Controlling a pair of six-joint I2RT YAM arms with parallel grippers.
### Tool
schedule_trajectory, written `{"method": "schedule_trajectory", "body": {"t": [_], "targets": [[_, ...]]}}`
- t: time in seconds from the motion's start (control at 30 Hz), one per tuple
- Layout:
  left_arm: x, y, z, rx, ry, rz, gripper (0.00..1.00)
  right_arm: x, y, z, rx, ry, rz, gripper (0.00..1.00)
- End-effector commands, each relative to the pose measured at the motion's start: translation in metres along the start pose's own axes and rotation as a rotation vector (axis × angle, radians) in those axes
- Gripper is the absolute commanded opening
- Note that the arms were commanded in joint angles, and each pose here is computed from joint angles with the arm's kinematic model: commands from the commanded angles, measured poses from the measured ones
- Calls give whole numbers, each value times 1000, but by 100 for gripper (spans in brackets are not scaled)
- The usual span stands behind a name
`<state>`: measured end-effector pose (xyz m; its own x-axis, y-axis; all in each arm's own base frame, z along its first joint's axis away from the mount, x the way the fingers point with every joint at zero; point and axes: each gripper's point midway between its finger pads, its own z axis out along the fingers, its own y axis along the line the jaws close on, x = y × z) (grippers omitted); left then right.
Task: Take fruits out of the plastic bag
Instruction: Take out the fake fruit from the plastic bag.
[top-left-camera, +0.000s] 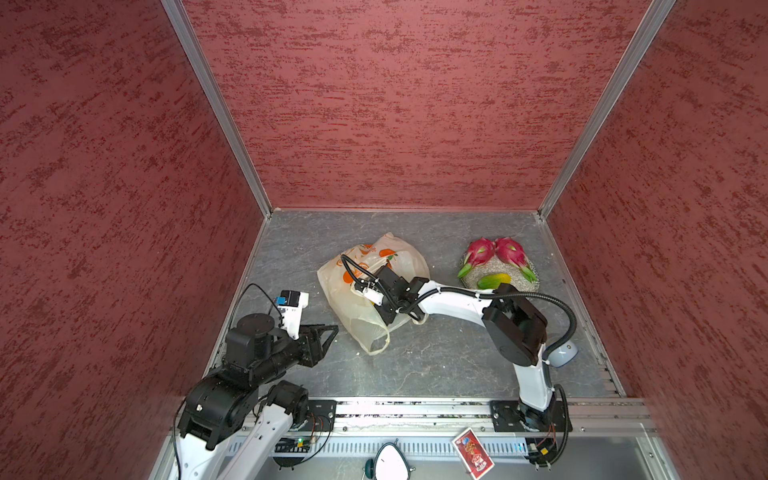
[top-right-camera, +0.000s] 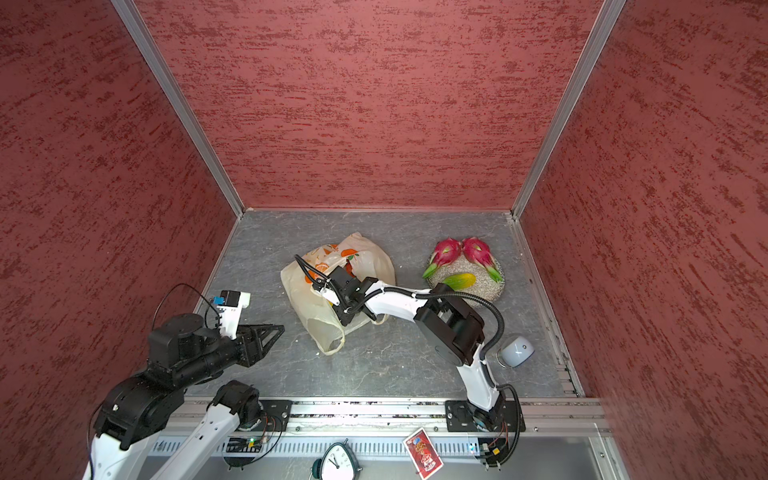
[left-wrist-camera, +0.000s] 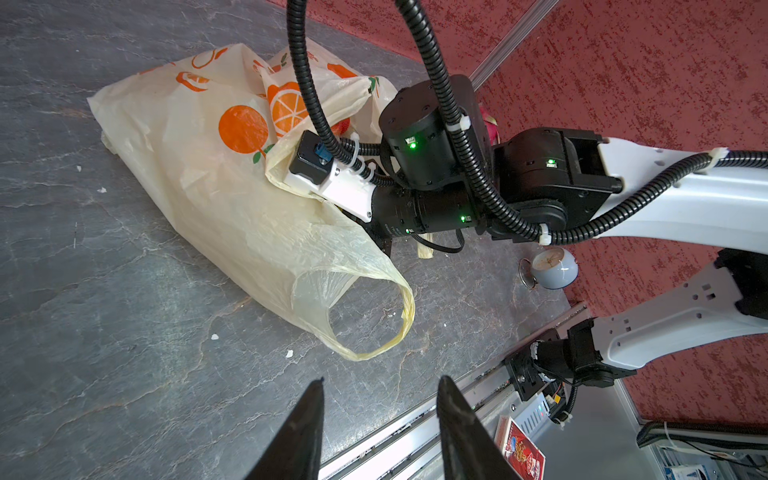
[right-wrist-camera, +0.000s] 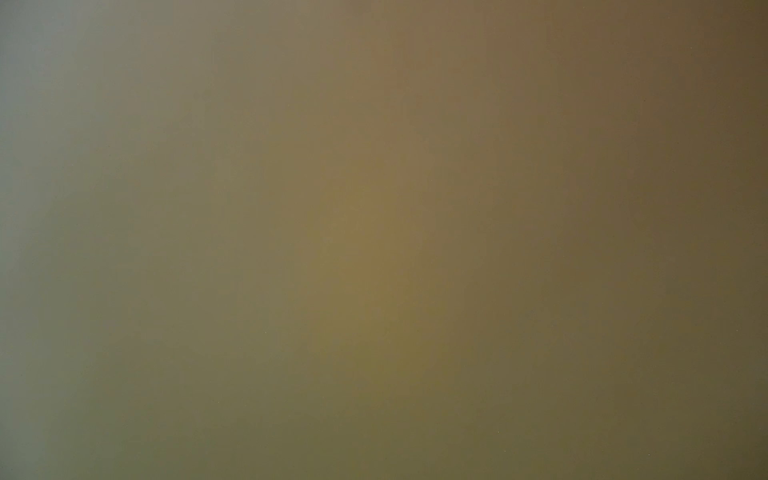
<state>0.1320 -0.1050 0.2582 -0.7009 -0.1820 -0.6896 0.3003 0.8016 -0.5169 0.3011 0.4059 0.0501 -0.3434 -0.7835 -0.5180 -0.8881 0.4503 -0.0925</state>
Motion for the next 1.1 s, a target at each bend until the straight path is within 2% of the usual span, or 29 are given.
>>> {"method": "schedule_trajectory", "body": {"t": [0.0,0.03,0.13,0.33,0.5,0.6,0.8,0.97,1.07], "targets": [[-5,-3,-1,12,-26,10,45,-7,-1,-3,0,-9,-16,61],[-5,-3,-1,12,-26,9,45,-9,-1,-5,0,-14,-15,58],[-5,-2,0,11,-25,9,45,-17,-2,-17,3,-43,-9,57],[-6,1,2,-5,-22,1,45,-30,-3,-68,16,-137,19,55],[-9,8,7,-46,-8,-20,46,-15,-6,-120,60,-202,61,54],[-13,9,13,-68,32,-26,46,6,-10,-148,98,-216,109,53],[-32,4,26,-51,21,-8,46,53,-30,-220,137,-318,381,47],[-30,7,34,-58,53,-20,44,98,-68,-282,168,-457,743,39],[-29,9,36,-59,53,-22,44,126,-85,-298,200,-486,941,39]]}}
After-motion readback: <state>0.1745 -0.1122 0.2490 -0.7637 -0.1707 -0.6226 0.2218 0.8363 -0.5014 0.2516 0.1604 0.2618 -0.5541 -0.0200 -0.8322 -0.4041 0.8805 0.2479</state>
